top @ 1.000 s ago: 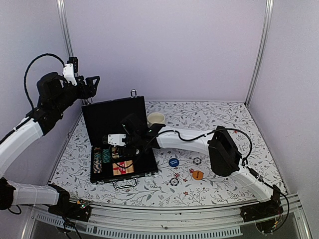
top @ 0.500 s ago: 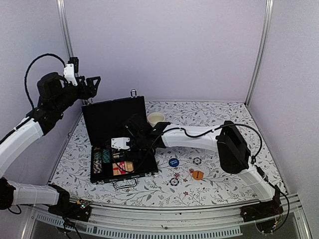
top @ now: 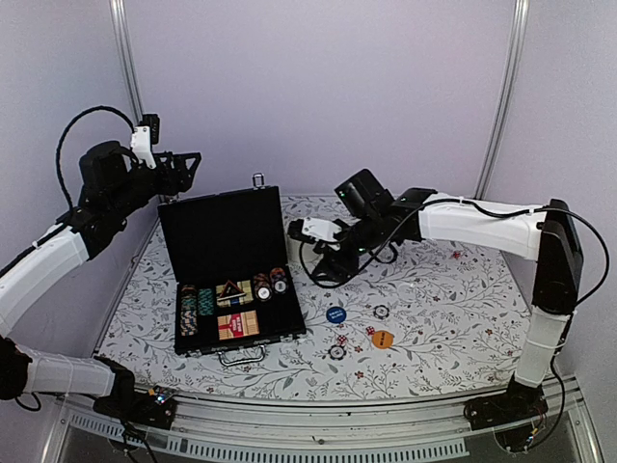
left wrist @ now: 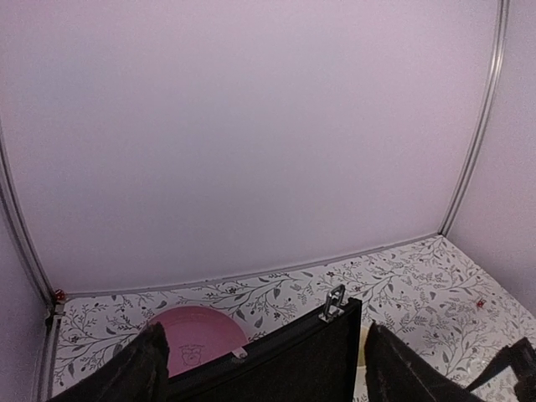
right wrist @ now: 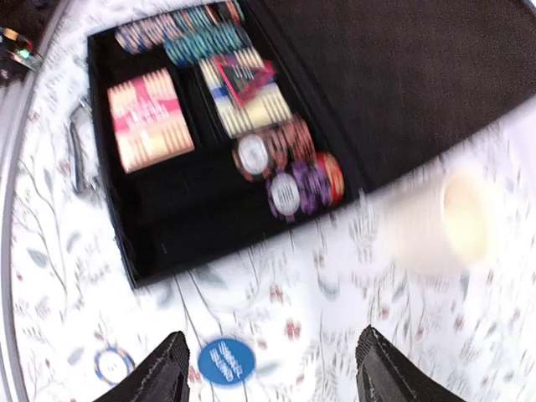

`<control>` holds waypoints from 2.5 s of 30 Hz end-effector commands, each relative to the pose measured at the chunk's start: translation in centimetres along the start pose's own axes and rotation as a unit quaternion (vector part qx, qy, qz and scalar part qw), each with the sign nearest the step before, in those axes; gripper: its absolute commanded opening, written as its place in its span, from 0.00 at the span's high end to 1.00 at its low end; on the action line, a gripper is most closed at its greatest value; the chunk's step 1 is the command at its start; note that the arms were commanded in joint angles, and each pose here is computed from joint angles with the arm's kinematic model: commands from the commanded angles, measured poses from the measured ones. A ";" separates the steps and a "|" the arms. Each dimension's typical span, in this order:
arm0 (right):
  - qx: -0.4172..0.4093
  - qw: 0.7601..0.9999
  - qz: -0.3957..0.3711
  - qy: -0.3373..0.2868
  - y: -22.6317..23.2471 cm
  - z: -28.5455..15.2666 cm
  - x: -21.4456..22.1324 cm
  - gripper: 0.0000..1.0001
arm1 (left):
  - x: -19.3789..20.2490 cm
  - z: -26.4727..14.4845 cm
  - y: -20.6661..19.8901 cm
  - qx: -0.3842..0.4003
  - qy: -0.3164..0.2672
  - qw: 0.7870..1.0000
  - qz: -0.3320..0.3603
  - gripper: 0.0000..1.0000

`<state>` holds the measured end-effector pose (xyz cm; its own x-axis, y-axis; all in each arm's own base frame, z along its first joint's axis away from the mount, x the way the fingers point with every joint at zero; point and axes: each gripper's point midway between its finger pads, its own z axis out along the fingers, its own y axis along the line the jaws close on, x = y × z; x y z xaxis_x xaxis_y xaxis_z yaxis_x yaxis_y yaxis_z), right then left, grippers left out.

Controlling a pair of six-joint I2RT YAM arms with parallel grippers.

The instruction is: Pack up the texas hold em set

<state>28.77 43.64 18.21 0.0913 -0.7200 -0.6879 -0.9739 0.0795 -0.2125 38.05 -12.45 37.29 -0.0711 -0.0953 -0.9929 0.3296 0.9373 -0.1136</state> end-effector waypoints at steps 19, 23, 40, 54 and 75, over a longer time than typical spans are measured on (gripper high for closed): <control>0.187 0.780 0.567 0.187 -16.8 -15.3 41.4 0.45 | 0.8 0.8 -1.3 0.023 0.015 1.000 -0.001 0.20; 0.191 0.768 0.578 0.198 -17.1 -15.1 43.3 0.45 | 1.0 0.9 -1.2 0.023 0.017 1.000 -0.001 0.20; 0.188 0.761 0.583 0.214 -17.3 -14.0 45.4 0.63 | 1.1 1.0 -1.2 0.020 0.018 1.000 0.002 0.20; 0.196 0.776 0.555 0.226 -17.4 -13.7 45.5 0.83 | 1.3 1.1 -1.1 0.019 0.021 1.000 0.002 0.20; 0.015 0.966 0.234 0.111 -8.8 -2.3 14.0 0.89 | 1.8 1.4 -0.5 0.009 0.026 1.000 0.003 0.20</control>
<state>38.26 29.97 11.05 -0.4399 -0.7152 -0.5431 -0.8734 0.4816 0.0732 39.04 -13.70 35.03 -0.1311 -0.0749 -0.9885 0.3532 0.9282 -0.1172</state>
